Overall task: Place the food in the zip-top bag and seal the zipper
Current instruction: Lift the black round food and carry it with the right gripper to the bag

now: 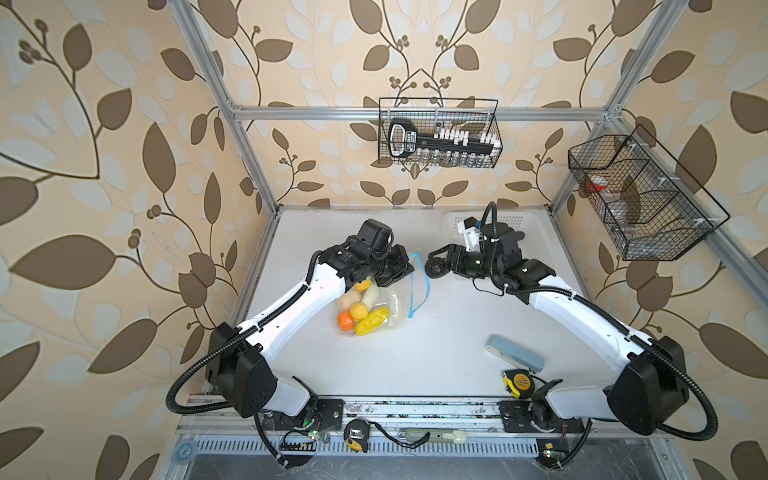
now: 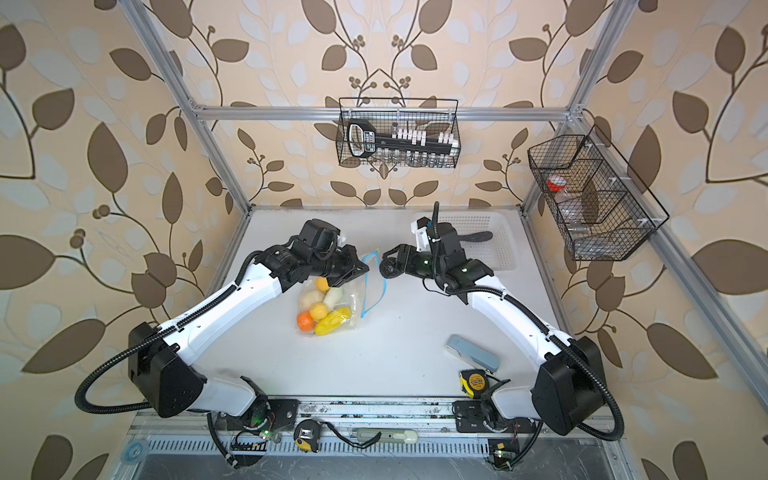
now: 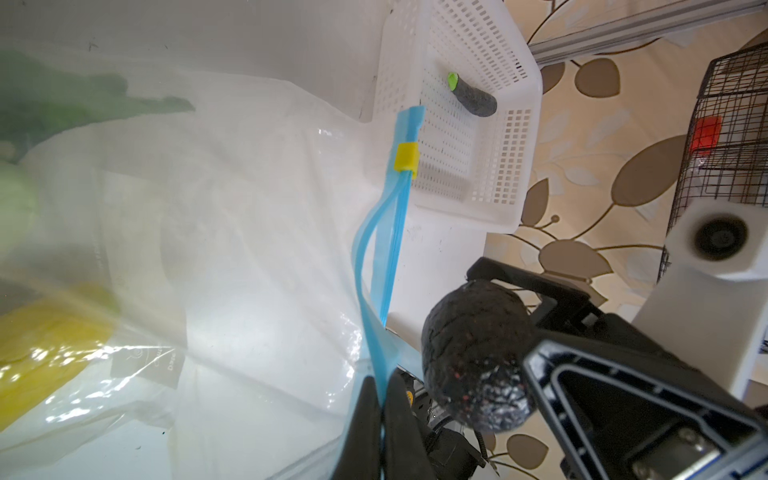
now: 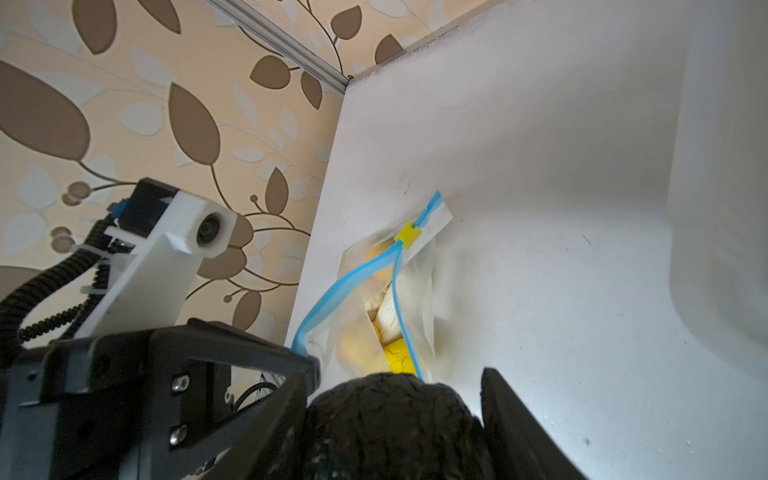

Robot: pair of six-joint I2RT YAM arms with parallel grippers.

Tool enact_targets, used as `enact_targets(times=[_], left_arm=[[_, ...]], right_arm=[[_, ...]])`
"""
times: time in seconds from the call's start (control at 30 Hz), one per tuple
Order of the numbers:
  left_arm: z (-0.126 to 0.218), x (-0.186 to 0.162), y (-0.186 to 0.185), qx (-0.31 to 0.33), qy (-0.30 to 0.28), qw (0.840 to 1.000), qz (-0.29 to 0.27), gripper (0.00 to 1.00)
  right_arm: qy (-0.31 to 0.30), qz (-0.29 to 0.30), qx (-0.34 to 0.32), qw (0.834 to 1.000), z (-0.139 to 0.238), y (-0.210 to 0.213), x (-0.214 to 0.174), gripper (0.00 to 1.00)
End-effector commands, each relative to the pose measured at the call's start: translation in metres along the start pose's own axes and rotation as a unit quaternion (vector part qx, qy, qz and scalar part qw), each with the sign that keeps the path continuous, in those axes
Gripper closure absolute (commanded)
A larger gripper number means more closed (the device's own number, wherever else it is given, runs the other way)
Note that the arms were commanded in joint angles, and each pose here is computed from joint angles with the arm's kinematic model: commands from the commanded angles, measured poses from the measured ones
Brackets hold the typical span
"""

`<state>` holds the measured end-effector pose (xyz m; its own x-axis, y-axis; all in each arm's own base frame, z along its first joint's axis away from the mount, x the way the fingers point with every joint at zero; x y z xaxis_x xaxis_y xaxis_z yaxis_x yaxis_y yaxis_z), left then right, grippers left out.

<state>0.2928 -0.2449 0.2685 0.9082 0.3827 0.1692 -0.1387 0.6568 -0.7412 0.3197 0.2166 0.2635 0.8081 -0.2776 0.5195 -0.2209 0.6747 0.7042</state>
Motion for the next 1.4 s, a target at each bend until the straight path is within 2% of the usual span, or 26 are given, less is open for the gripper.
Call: enact_targets(times=[0.0,0.53,1.2,1.37], left_arm=[[0.014,0.002,-0.015,-0.014,-0.018,1.000,-0.018,0.98],[0.016,0.002,-0.019,-0.020,-0.019,0.999,-0.017,0.98],[0.022,0.001,-0.020,-0.029,-0.023,0.999,-0.015,0.98],[0.024,0.000,-0.021,-0.031,-0.023,0.999,-0.016,0.98]], right_arm=[[-0.017,-0.007,0.008,1.000,0.008,0.005,-0.001,0.44],[-0.005,-0.008,0.037,0.999,0.000,0.023,-0.033,0.55],[0.021,-0.023,0.036,0.999,-0.021,0.012,-0.054,0.58],[0.029,-0.022,0.016,0.999,-0.026,0.004,-0.058,0.58]])
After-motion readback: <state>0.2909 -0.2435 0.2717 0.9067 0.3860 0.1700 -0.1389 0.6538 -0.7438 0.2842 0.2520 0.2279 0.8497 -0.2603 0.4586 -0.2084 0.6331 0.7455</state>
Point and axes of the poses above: each gripper's point midway between its finger pads, its own z axis back along the fingers, its own y axis along the line the jaws close on, x = y × z, the point moved 4 cm from there along z, back along the fingers
